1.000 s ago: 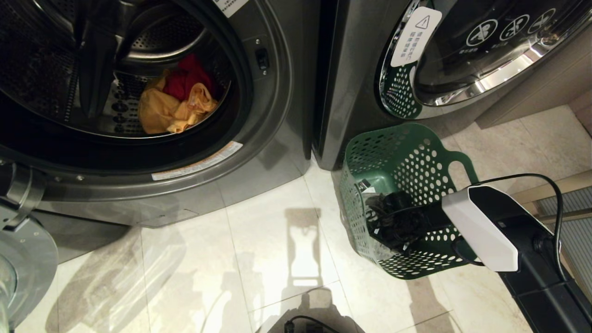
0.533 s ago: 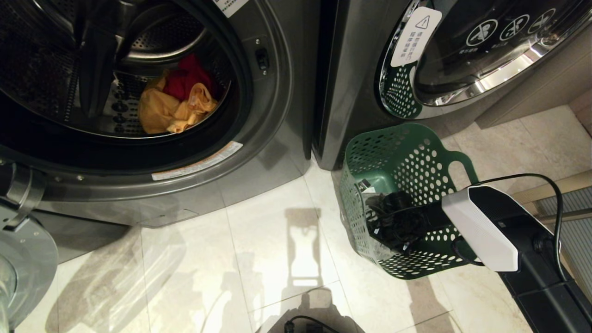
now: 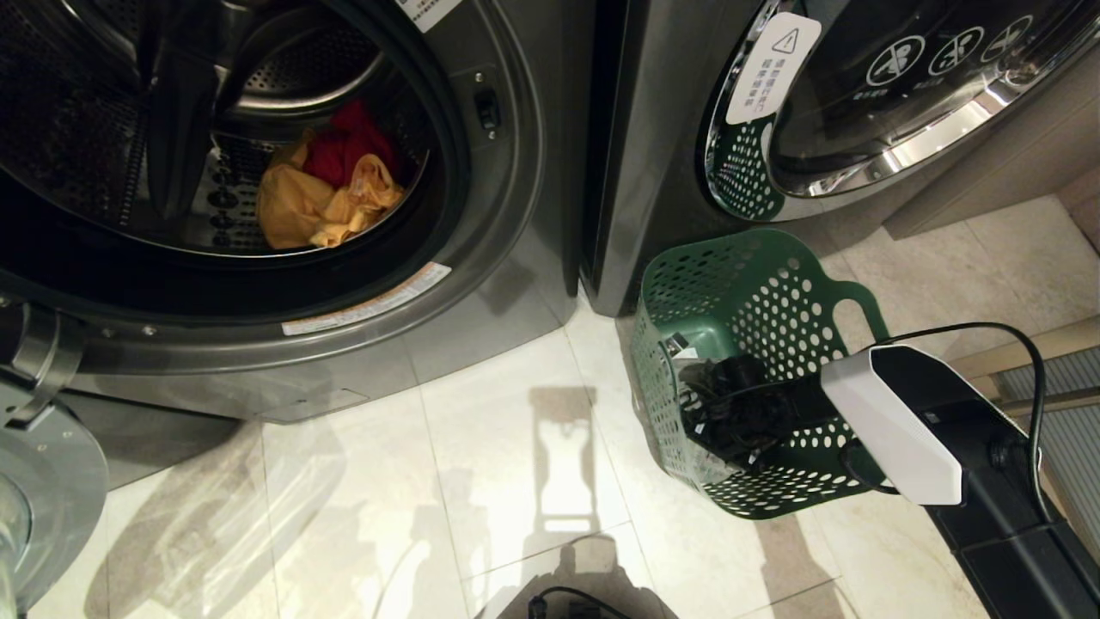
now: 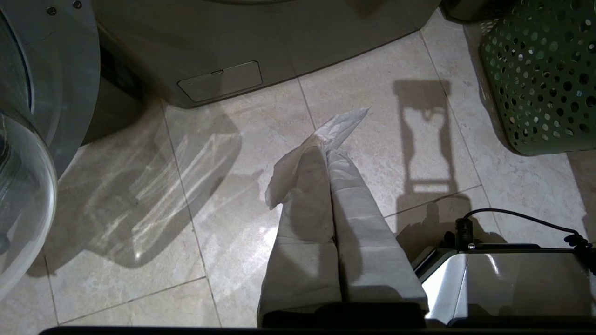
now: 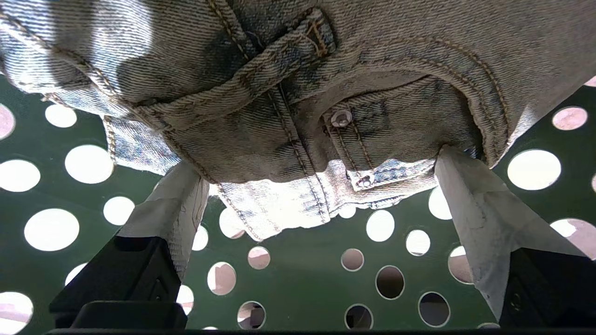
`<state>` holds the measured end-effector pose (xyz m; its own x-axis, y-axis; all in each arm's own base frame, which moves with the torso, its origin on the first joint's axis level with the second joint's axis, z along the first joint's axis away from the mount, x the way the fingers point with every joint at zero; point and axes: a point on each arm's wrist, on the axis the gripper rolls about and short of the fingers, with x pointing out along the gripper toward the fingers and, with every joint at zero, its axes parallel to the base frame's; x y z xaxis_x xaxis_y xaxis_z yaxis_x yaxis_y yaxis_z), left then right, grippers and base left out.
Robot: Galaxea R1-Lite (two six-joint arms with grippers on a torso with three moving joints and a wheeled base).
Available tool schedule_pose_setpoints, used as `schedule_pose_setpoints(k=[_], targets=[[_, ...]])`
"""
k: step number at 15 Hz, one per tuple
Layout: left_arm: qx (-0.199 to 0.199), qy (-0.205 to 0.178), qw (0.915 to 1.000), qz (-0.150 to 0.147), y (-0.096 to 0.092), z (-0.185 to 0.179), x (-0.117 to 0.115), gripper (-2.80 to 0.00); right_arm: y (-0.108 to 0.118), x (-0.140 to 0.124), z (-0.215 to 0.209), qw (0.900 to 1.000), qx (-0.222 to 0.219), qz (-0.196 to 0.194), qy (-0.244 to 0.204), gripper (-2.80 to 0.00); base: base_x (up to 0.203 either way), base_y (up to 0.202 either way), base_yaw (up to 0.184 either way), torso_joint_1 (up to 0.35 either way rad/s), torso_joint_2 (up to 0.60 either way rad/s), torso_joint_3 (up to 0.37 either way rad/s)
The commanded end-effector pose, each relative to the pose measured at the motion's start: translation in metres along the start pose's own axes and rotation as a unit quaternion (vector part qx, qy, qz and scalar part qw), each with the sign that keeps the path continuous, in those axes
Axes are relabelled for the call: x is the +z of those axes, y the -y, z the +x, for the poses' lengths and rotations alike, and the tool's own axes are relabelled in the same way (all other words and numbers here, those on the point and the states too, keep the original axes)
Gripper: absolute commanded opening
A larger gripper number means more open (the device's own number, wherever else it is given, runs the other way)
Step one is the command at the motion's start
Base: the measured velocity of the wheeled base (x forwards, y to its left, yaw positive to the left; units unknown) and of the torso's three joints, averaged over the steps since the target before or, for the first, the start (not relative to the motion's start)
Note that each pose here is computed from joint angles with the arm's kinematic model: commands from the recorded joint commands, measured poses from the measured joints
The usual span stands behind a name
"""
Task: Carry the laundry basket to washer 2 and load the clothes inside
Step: Place the clothes into the washing machine
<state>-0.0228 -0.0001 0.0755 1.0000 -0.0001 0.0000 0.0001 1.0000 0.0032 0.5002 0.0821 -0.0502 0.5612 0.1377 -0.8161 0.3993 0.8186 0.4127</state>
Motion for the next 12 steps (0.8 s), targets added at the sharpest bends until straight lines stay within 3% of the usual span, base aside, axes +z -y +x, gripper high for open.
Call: schedule_pose_setpoints(k=[1,12], targets=[[0.000,-0.001,1.0000,0.001,0.0000,0.0001,0.0000,-2.80,-0.0001,-0.0001,0.0005,1.000,0.000,0.004,0.000,0.00,0.000,0.000,0.000,0.000,0.00,0.000],[0.000,-0.001,1.0000,0.000,0.0000,0.0001,0.0000,-2.80,-0.0033,-0.0005,0.0021,1.000,-0.016,-0.002,0.018,0.00,0.000,0.000,0.000,0.000,0.00,0.000]])
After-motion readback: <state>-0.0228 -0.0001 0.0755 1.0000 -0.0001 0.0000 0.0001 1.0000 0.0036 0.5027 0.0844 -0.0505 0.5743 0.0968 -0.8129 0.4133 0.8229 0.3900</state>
